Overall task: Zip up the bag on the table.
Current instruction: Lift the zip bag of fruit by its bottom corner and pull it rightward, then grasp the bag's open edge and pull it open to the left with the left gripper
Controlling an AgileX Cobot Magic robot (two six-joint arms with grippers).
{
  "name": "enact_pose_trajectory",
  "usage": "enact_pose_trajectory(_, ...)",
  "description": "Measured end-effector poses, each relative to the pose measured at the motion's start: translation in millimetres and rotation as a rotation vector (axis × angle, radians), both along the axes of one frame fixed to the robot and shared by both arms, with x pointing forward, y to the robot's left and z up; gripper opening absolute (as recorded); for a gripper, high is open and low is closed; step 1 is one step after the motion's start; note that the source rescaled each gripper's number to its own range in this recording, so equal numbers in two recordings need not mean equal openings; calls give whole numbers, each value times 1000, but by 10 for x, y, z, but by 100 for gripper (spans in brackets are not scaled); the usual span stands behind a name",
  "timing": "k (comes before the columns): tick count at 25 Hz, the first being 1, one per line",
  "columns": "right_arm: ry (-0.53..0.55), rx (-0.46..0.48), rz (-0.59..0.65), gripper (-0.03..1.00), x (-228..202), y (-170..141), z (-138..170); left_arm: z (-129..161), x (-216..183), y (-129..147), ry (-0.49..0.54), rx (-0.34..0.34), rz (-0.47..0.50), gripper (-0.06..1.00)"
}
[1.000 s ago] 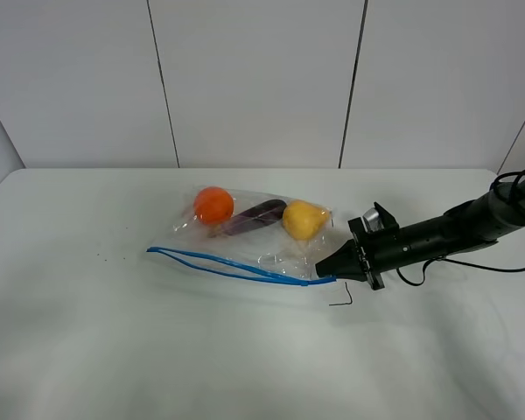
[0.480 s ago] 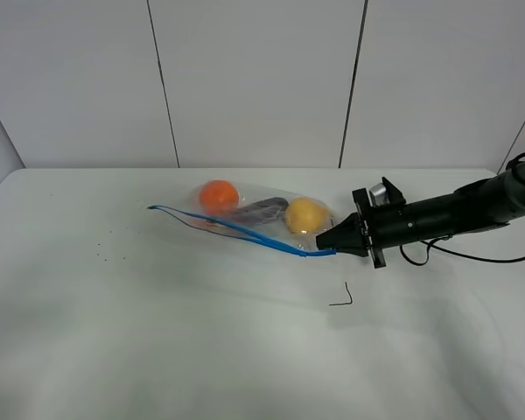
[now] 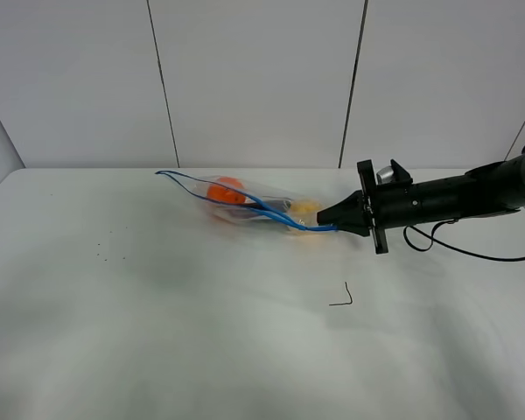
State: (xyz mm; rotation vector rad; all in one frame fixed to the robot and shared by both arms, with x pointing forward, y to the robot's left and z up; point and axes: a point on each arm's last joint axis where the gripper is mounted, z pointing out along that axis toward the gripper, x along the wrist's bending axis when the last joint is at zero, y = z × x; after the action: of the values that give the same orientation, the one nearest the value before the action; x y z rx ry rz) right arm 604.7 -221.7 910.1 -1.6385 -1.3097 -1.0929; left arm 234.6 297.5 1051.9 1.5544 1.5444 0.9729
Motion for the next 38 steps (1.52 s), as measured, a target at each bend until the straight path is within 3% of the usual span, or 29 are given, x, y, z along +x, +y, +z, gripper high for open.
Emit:
enact_pose_trajectory(12,73,63,-85,0,45,3,80,0,0,0,0,0,0,96)
enact_pose_trajectory(38,101,89,-117,0,62,3,116,0,0,0,0,0,0,96)
